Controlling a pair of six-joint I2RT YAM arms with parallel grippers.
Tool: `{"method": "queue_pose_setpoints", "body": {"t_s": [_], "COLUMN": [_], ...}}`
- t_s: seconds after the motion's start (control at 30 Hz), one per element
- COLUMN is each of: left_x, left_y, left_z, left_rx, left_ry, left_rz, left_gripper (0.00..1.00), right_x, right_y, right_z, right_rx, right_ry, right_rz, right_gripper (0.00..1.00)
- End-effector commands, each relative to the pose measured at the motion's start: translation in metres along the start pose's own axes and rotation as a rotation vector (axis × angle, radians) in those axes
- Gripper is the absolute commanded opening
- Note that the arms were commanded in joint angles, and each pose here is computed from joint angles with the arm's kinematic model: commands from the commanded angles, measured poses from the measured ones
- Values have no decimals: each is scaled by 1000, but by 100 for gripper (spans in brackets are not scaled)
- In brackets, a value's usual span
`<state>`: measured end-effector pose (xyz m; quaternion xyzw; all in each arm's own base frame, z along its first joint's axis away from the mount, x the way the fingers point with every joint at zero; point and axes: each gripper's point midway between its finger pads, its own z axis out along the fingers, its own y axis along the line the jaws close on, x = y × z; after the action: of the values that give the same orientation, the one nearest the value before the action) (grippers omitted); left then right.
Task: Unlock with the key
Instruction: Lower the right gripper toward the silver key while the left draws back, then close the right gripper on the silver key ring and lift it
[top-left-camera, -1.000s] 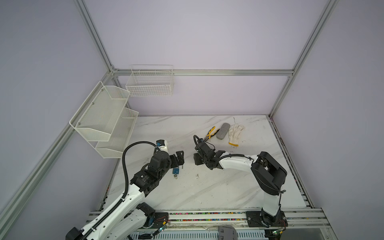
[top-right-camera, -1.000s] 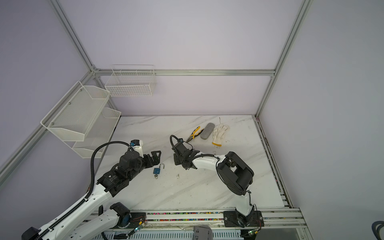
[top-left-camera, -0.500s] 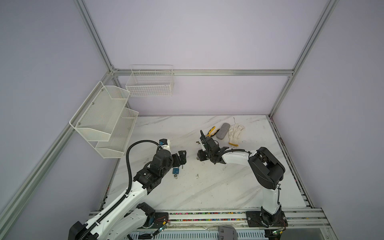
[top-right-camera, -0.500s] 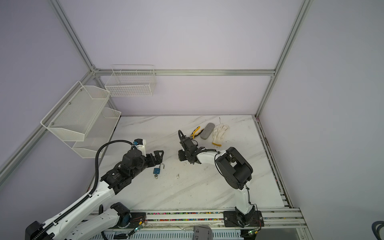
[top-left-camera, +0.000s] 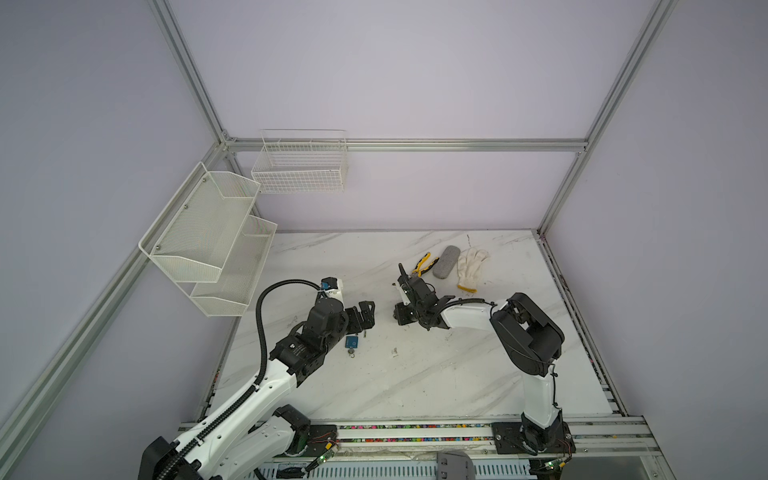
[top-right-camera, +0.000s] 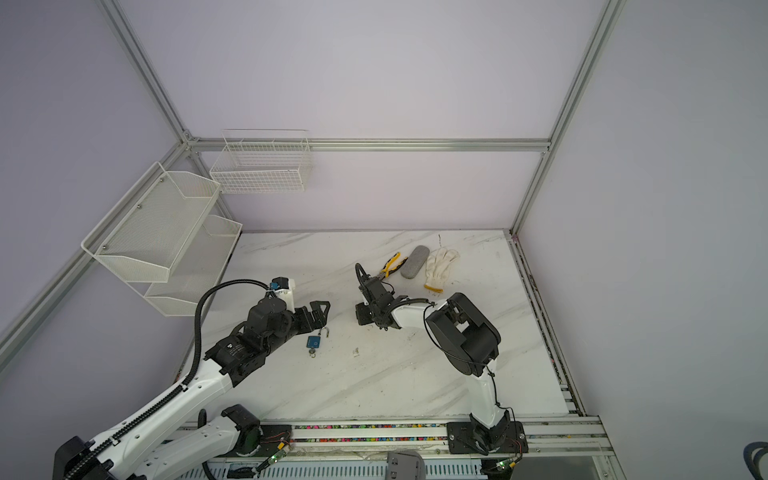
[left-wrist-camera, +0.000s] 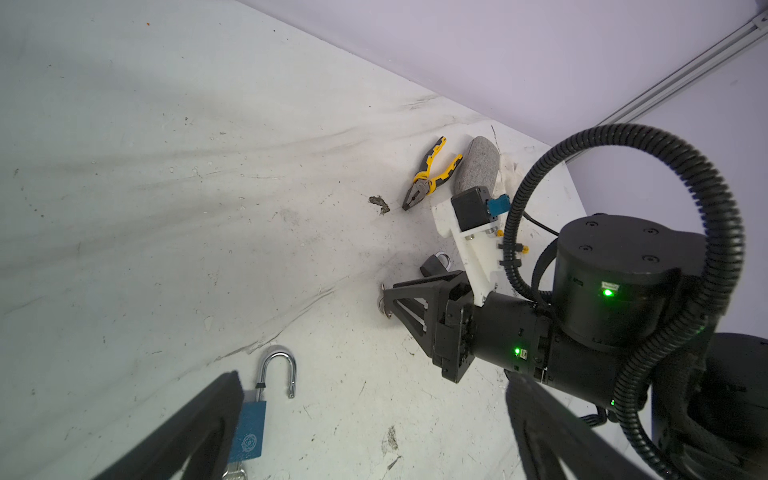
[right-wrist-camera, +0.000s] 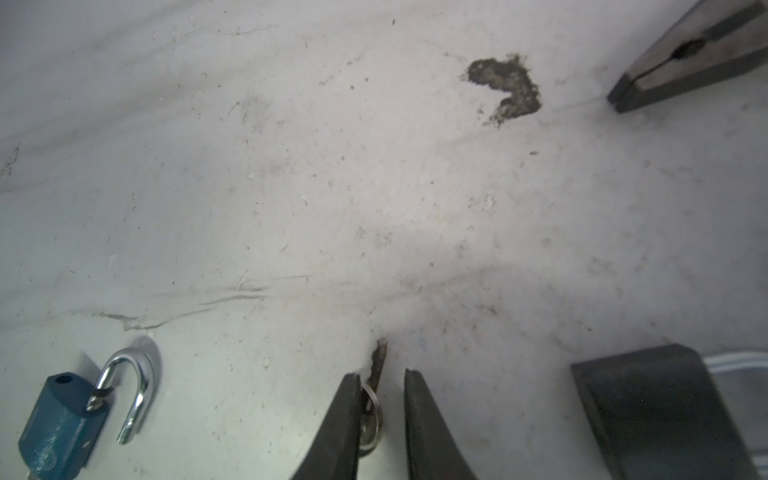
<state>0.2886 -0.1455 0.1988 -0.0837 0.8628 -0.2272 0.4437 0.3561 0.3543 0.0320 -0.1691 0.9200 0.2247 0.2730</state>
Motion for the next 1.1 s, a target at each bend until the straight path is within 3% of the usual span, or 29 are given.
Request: {"method": "queue_pose_setpoints", "body": {"t_s": [0.0,0.83,1.07], "left_x": [-1,-4,-5], "left_y": [-2,-4,-7], "left_z": [4,6,5], "left_rx": [22,29,47], "left_ry": [-20,-27,-31], "left_rz": [-15,-28,-43], "left_gripper": [100,100,100], "right_x": [18,9,2], "right_y": [-3,4,7], "right_z": [5,-8,-15], "right_rx": [-3,-34,-42], "right_ry": [47,7,-17], "right_rz": [-1,35,18], "right_gripper": [21,0,0]}}
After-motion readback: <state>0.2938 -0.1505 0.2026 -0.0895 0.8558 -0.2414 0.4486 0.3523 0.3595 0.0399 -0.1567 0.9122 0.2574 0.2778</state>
